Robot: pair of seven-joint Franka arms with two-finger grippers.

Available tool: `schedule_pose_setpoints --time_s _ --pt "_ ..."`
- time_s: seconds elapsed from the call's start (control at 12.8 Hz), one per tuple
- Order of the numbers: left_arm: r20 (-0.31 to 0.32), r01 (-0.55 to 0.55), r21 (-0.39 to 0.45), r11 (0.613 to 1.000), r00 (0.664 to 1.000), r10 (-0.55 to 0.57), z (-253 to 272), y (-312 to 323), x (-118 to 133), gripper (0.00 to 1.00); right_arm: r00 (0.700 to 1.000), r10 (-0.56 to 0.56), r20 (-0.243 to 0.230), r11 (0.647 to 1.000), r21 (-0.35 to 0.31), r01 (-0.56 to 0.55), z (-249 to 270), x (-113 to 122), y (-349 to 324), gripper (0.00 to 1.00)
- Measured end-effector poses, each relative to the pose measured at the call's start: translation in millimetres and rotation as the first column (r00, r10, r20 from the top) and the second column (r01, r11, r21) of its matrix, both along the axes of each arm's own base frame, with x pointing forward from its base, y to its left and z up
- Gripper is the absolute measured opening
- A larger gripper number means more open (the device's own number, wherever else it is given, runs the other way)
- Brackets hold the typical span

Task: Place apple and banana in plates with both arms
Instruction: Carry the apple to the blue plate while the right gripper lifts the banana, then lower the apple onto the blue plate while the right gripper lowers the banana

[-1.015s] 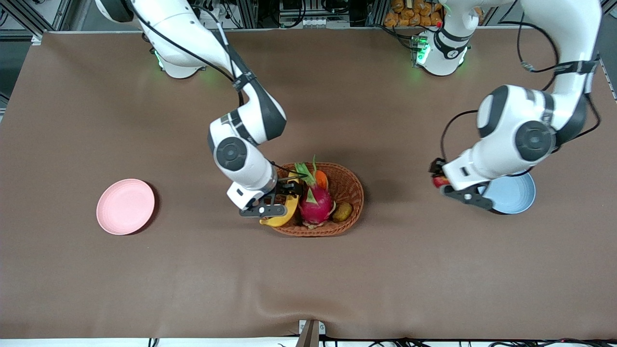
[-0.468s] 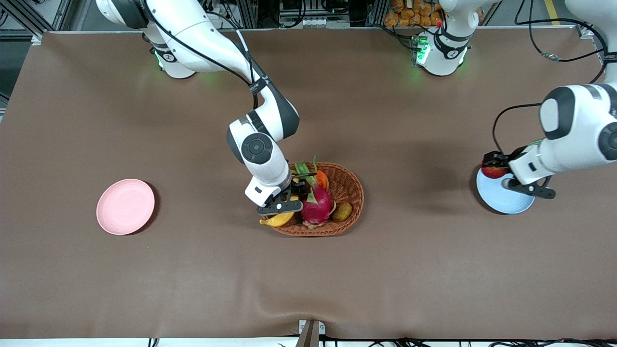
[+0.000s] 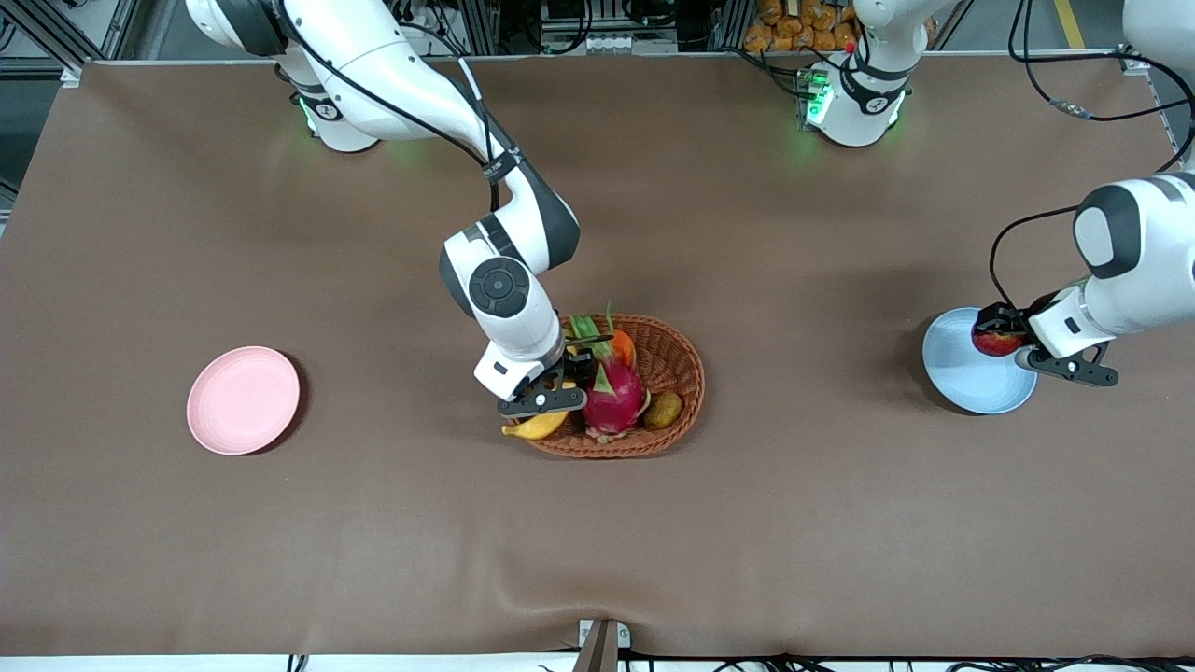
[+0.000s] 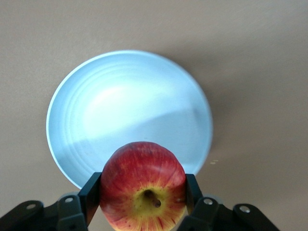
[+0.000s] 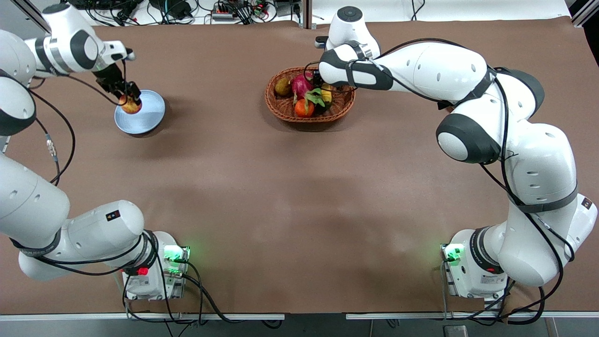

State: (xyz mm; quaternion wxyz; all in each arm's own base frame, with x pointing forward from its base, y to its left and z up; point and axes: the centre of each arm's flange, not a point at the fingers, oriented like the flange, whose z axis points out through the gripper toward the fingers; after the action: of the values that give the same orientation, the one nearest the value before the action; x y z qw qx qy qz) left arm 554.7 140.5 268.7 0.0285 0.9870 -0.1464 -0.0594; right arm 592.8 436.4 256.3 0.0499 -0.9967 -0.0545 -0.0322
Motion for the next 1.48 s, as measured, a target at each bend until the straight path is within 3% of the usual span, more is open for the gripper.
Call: schedule_pose_setpoints --time_s 0.16,0.23,0.55,0.78,1.09,1.25,1.48 --pt "0.024 0.045 -0.017 0.999 0.999 -0.044 -19.2 17.4 -0.4 0.73 1.0 0.002 0.003 1.0 -0.001 -0.002 0.5 0.2 0.2 0.43" --pt "0.03 0.056 -0.02 0.998 0.998 -0.056 -22.6 19.2 0.6 0.73 1.0 0.002 0.004 1.0 -0.001 -0.002 0.8 0.4 0.3 0.39" --pt "0.025 0.078 -0.033 0.996 0.997 -0.077 -34.1 16.9 2.8 0.73 1.0 -0.006 0.016 1.0 0.0 0.006 6.4 6.1 -3.2 0.39" --pt "0.012 0.074 -0.044 0.996 0.997 -0.073 -46.0 18.0 1.6 0.73 0.998 -0.057 0.028 0.998 0.0 0.057 27.3 27.6 -29.3 0.39" --pt "0.007 0.073 -0.05 0.996 0.997 -0.072 -52.3 18.1 1.9 0.74 0.981 -0.189 -0.049 0.982 -0.026 0.188 88.1 73.0 -143.9 0.39" --pt "0.008 0.073 -0.05 0.996 0.997 -0.073 -52.3 18.1 2.5 0.78 0.972 -0.215 -0.095 0.976 -0.043 0.212 104.1 81.9 -202.7 0.39" --pt "0.022 0.073 -0.046 0.996 0.997 -0.073 -46.8 19.4 7.7 1.0 0.973 -0.19 -0.134 0.982 -0.048 0.185 103.5 76.6 -284.9 0.39"
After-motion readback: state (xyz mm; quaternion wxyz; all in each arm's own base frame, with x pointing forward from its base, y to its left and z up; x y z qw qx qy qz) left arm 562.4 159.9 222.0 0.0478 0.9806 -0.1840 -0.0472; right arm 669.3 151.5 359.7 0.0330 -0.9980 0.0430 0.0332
